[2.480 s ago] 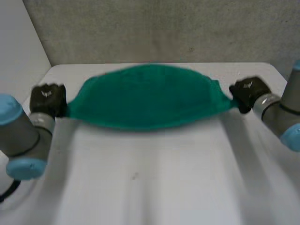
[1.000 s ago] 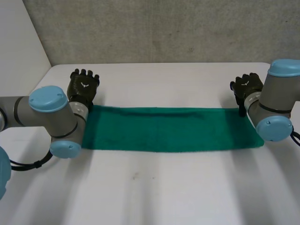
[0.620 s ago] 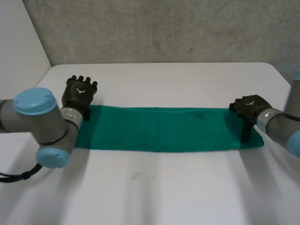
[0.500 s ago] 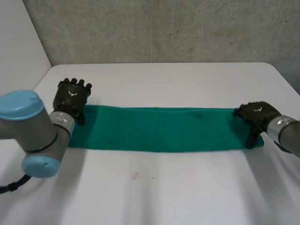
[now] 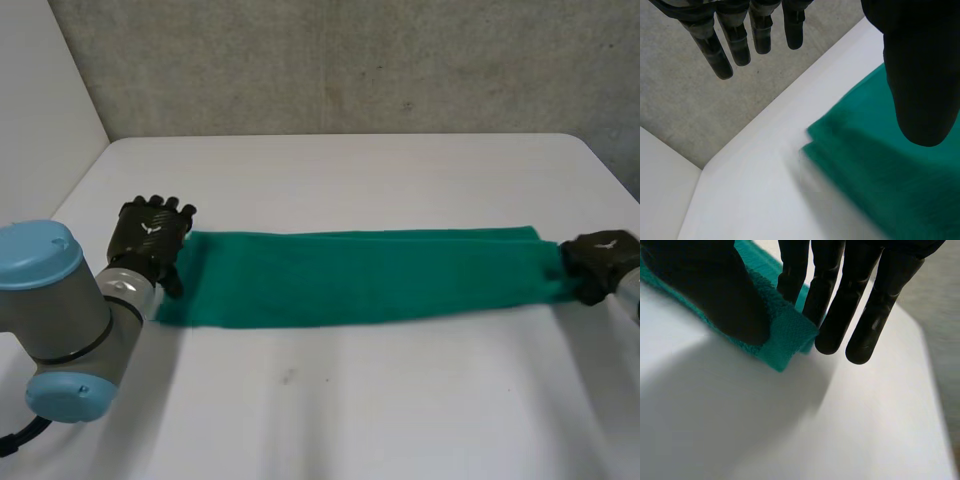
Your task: Fold the towel.
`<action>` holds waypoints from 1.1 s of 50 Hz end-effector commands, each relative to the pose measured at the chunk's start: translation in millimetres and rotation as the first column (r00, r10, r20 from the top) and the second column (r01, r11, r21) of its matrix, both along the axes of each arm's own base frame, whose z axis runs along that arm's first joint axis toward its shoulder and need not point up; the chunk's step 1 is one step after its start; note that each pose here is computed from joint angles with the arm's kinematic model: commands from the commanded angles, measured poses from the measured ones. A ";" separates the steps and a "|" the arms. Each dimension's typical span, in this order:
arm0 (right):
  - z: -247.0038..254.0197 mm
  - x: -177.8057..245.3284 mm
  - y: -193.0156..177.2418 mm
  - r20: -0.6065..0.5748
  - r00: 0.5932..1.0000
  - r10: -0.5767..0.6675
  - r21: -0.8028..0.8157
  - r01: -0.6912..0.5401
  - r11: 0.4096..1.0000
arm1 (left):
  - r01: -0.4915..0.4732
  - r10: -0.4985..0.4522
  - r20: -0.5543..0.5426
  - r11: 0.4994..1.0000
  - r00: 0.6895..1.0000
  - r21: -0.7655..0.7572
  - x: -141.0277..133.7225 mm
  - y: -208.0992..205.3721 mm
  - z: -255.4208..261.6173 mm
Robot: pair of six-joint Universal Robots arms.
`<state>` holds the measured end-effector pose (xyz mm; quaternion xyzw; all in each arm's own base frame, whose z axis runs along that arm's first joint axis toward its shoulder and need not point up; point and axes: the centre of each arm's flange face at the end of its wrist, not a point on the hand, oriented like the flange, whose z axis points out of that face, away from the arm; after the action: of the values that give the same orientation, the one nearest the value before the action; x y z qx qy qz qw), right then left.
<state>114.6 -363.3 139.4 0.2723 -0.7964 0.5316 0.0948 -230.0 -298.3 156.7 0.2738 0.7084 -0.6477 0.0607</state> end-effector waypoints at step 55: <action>48.1 170.0 94.8 0.169 0.857 0.486 -0.123 -0.471 0.873 | 0.234 -0.250 -0.107 0.961 0.962 -0.146 -80.9 49.6 39.7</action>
<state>329.7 -265.5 195.6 0.4926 -0.5990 0.6261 -0.0812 -279.5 -255.7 199.8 0.2905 0.6457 -0.7059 -0.0159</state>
